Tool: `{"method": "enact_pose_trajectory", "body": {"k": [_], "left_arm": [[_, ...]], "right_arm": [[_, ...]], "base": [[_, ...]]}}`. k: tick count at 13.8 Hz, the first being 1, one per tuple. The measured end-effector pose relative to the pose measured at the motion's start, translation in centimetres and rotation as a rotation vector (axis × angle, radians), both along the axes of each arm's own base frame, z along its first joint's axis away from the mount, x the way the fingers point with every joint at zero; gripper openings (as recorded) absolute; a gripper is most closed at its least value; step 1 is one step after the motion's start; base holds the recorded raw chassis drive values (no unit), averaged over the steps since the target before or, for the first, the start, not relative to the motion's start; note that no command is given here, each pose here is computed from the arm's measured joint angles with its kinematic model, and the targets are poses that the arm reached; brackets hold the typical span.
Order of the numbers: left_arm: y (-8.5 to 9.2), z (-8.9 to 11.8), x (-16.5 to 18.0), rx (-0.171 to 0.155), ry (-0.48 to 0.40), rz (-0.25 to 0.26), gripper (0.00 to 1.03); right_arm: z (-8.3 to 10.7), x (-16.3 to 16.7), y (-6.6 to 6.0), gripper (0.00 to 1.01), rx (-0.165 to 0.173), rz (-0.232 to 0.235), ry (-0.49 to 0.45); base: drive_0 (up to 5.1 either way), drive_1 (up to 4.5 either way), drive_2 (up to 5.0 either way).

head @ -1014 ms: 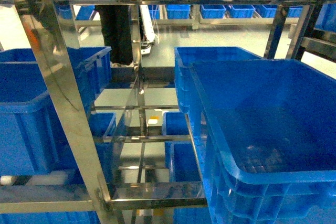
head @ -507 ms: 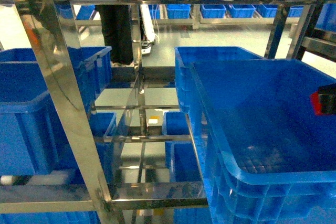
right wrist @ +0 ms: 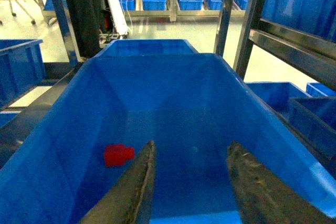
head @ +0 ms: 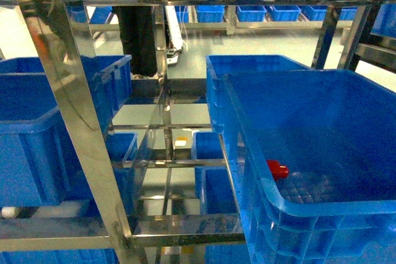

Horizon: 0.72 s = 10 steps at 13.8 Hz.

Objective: Pick red block from blue box to shelf

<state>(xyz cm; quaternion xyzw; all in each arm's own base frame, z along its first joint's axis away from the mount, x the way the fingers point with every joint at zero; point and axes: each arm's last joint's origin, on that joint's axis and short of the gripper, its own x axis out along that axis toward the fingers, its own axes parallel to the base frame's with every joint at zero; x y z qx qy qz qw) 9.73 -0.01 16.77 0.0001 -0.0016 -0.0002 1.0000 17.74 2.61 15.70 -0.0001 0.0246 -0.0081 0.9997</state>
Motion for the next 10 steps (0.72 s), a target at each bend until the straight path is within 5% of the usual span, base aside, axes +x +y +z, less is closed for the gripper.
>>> {"method": "enact_pose_trajectory", "body": {"k": [4,10], "left_arm": [[0.0,0.0,0.0,0.0,0.001,0.0,0.98],[0.0,0.0,0.0,0.0,0.0,0.0,0.98]], "right_arm": [[0.7,-2.1,-1.2,0.01,0.002,0.014,-0.039],[1.0,-4.3,-2.7,0.02,0.003,0.009,-0.048]], "base": [[0.0,0.0,0.0],[0.0,0.0,0.0]]}}
